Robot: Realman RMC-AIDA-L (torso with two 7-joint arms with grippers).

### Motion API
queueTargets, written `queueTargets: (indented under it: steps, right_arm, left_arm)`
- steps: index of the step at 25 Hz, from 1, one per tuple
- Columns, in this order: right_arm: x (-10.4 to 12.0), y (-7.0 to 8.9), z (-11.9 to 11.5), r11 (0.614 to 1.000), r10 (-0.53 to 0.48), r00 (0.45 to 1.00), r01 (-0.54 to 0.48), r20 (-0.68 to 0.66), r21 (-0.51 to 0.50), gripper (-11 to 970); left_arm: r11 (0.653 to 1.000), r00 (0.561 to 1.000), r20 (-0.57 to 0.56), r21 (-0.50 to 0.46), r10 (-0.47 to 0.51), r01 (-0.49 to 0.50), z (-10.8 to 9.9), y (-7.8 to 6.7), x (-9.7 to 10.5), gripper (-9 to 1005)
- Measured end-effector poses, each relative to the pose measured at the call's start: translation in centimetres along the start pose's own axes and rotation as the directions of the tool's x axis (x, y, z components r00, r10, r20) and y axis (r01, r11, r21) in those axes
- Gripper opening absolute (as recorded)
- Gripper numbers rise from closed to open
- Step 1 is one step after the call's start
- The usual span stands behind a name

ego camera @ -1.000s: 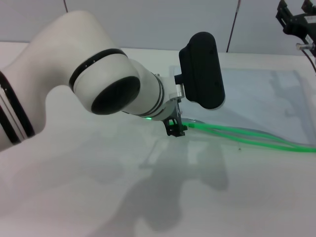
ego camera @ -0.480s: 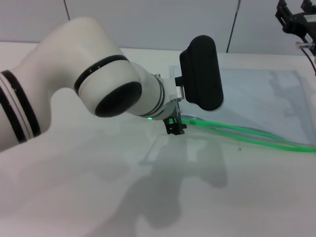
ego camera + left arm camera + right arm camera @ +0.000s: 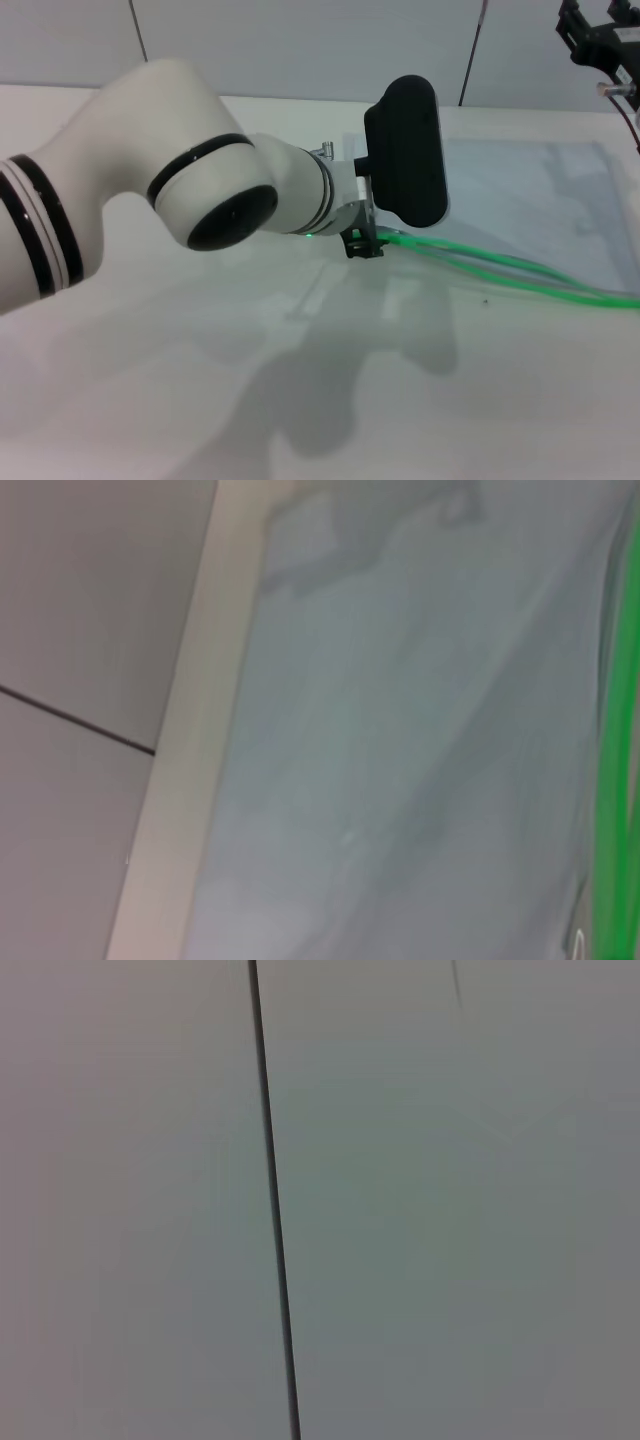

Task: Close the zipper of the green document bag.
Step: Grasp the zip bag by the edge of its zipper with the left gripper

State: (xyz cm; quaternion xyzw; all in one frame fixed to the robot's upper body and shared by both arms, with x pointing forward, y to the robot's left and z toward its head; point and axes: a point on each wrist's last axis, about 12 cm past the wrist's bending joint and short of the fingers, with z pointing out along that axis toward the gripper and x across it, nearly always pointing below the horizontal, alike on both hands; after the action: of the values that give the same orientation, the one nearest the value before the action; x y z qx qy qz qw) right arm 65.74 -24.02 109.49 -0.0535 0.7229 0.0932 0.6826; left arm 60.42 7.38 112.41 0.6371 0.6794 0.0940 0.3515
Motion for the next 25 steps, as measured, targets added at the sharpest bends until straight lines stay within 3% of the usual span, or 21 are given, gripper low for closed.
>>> queueTargets:
  steps: [8, 18, 25]
  right_arm:
    - [0.0, 0.0, 0.0, 1.0, 0.0, 1.0, 0.0, 0.0, 0.0, 639]
    - [0.1, 0.0, 0.0, 1.0, -0.002, 1.0, 0.002, -0.008, 0.0, 638]
    - [0.1, 0.2, 0.1, 1.0, -0.004, 1.0, 0.003, -0.009, -0.006, 639]
  left_arm:
    - [0.999, 0.996, 0.069, -0.024, 0.049, -0.047, 0.6, -0.9, -0.1, 654]
    - [0.999, 0.997, 0.063, -0.025, 0.038, -0.036, 1.2, -1.1, 0.9, 650]
    - [0.999, 0.997, 0.059, -0.026, 0.044, -0.043, 1.4, -1.1, 1.1, 496]
